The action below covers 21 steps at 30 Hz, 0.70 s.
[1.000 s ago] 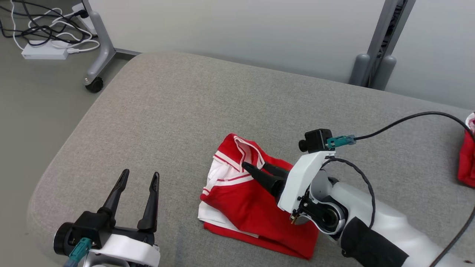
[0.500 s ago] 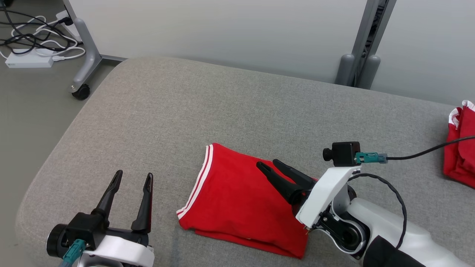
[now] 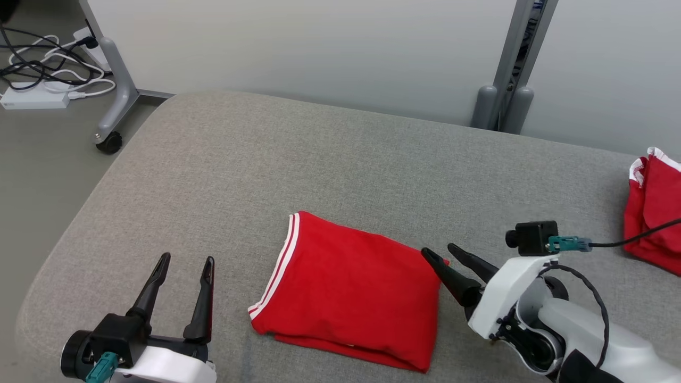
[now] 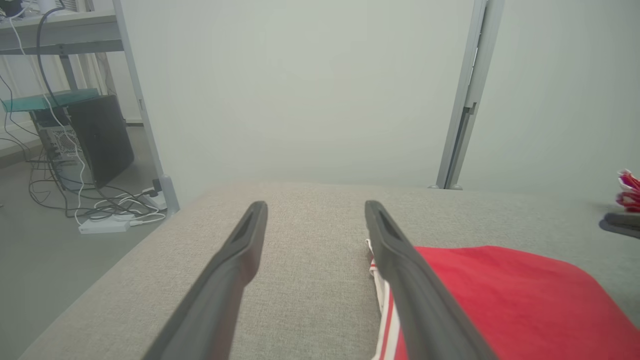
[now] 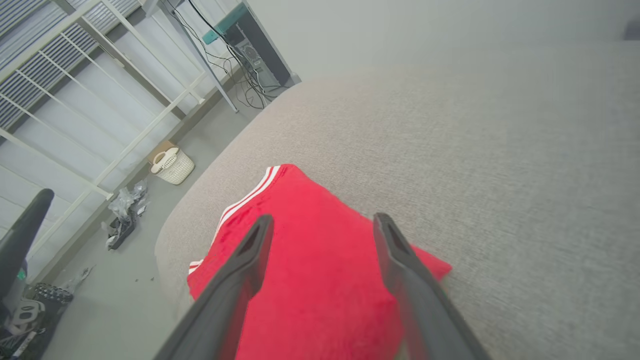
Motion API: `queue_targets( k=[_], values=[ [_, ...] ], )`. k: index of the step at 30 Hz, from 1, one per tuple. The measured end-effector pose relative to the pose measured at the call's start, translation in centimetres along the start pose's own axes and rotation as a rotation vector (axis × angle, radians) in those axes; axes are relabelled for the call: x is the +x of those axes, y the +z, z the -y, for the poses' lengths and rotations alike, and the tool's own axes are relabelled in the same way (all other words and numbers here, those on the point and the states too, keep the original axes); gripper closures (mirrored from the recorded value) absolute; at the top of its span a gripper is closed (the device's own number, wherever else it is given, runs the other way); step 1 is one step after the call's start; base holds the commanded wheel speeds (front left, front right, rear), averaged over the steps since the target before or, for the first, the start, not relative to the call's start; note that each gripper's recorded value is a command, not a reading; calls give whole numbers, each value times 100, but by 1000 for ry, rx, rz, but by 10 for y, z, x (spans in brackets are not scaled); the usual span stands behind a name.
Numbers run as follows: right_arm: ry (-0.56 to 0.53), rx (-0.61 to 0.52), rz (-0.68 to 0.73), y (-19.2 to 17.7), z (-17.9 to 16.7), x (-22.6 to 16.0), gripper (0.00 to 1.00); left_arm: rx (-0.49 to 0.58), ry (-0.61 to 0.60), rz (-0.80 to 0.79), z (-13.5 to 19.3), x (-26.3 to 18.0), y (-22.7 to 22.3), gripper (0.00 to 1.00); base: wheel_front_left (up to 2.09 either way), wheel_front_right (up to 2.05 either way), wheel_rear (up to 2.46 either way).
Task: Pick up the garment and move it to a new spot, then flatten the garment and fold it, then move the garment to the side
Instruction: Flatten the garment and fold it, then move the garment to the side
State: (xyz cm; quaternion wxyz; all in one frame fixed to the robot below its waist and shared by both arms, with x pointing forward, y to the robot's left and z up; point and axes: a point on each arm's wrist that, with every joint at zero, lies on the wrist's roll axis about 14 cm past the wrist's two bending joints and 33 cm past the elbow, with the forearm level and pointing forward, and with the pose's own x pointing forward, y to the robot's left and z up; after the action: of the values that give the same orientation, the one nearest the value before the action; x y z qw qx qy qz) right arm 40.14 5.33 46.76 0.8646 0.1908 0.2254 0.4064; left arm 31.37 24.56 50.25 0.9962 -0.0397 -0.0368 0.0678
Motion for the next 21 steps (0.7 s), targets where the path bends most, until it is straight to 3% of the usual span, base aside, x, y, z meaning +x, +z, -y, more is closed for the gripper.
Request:
queue_targets(
  k=[8,21],
  values=[
    [-87,24,-197,-27,33,-24,0,-3,-14,2,5,3,0,0,0,0,0],
    [-66,243,-404,-60,24,-24,0,-12,-3,-12,5,3,-4,0,0,0,0]
  ],
)
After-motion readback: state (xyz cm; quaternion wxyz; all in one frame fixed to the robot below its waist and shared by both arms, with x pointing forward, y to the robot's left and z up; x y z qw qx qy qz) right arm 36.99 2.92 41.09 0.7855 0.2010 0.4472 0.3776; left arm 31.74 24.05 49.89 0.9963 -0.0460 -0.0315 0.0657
